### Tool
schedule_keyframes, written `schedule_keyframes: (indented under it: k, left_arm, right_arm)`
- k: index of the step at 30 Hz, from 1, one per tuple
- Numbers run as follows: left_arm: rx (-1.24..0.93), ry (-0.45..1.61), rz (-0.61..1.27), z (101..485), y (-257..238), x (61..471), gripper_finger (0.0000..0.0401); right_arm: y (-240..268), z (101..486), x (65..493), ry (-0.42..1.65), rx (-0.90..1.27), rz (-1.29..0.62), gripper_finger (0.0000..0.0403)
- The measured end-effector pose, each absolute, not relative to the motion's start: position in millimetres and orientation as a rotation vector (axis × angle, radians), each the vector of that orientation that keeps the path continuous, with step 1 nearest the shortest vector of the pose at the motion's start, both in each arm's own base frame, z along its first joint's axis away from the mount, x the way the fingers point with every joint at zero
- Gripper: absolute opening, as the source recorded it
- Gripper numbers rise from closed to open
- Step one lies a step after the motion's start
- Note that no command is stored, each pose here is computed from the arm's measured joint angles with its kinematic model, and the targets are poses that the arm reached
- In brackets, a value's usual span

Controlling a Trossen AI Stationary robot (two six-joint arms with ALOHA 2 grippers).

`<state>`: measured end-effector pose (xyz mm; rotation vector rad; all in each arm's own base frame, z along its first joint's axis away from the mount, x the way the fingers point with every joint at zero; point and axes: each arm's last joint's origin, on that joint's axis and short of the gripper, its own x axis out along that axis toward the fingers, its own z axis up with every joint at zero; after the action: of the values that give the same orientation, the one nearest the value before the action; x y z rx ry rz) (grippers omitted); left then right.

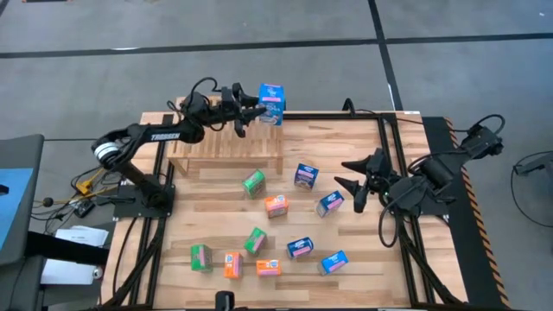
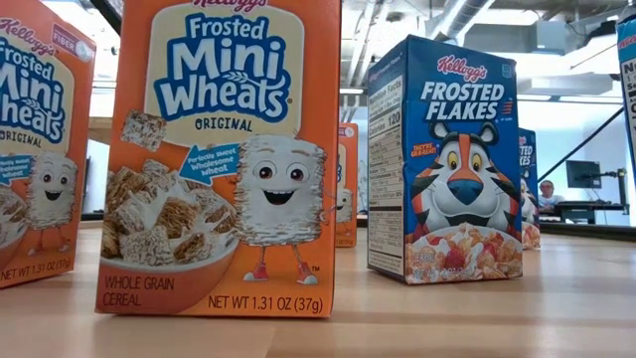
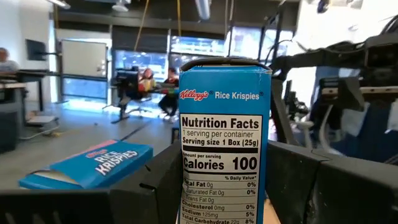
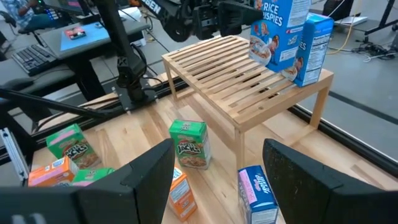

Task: Stack cereal on shelf
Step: Put the top light blue cereal box on the shelf aligned with the other light blue cereal box

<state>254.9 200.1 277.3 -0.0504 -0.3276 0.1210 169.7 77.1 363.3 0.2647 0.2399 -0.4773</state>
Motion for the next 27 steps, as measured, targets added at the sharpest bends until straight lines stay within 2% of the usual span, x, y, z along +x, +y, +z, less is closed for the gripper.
schedule_keyframes:
  k: [8,16,24,27]
  left_arm:
    - [-0.072,-0.313,0.093,254,208,265,0.0173]
    - [-0.044,-0.324,0.13,254,215,259,0.0173]
    - [-0.052,-0.324,0.053,254,216,256,0.0173]
    - [-0.051,-0.316,0.109,244,212,253,0.0173]
  right_arm:
    - [77,363,170,0.241,0.265,-0.477,0.027]
    - [77,363,170,0.239,0.269,-0.478,0.027]
    - [74,363,171,0.235,0.292,-0.501,0.027]
    - [72,363,172,0.233,0.294,-0.513,0.027]
